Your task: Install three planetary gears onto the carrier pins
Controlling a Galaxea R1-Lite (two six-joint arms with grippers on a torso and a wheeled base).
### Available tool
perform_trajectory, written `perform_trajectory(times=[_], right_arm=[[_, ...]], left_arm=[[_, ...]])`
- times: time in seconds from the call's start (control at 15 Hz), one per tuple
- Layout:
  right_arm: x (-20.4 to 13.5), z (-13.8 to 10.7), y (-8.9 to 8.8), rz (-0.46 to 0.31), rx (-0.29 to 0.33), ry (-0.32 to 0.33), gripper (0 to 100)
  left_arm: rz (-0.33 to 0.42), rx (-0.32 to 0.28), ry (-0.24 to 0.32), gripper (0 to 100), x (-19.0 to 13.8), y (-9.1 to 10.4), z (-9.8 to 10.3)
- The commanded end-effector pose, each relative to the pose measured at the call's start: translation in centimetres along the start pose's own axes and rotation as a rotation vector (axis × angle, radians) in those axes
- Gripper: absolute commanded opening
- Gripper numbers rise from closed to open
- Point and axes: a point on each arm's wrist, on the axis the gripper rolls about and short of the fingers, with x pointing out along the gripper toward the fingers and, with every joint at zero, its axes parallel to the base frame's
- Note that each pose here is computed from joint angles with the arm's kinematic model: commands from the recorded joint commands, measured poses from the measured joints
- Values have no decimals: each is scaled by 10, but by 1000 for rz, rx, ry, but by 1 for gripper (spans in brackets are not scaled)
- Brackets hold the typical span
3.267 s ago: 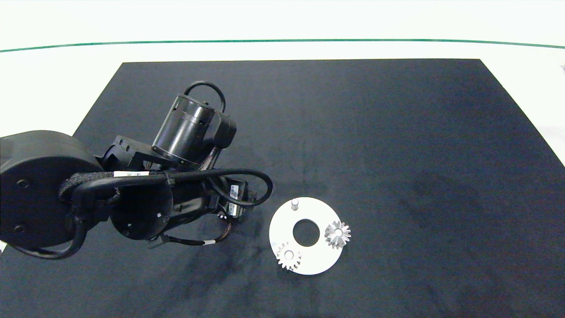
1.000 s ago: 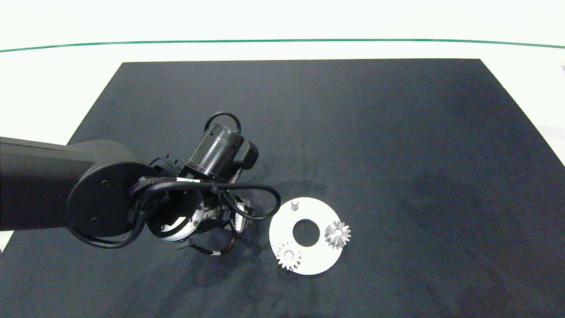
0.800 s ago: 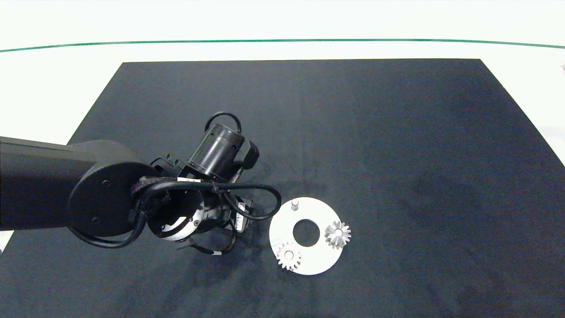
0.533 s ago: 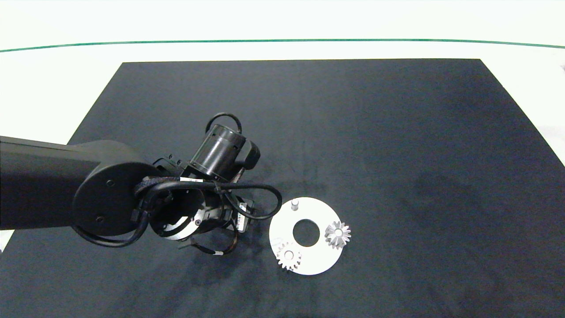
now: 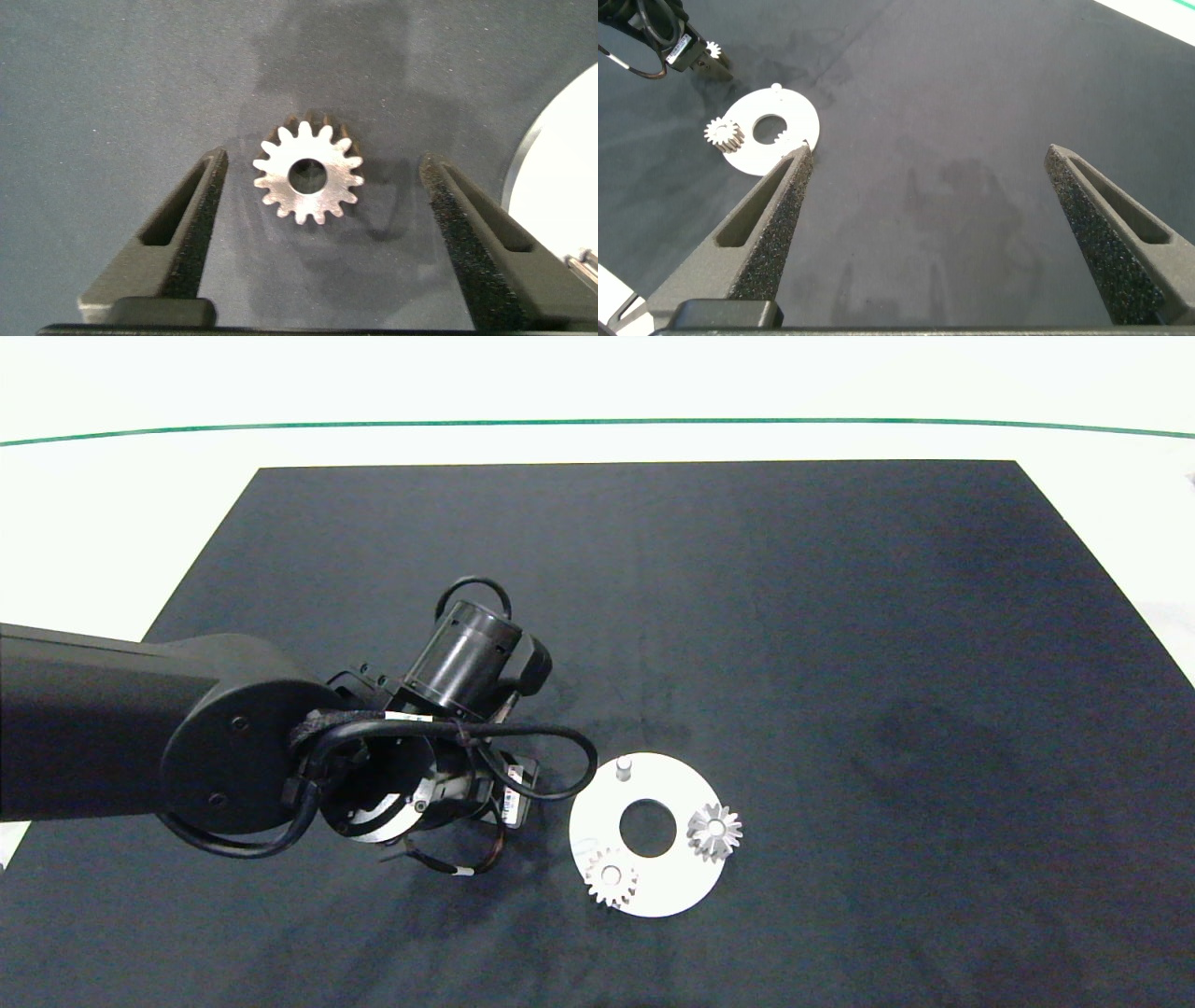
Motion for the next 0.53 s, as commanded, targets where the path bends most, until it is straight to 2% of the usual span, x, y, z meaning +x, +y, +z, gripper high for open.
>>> perform_trajectory(times=[0.07, 0.53], right_arm=[[-1, 0, 0, -2, -4, -3, 100], [-3, 1, -1, -6, -1, -12, 100]], left_arm=[[4, 1, 4, 75, 0, 0, -1], [2, -2, 7, 62, 1, -1, -2]])
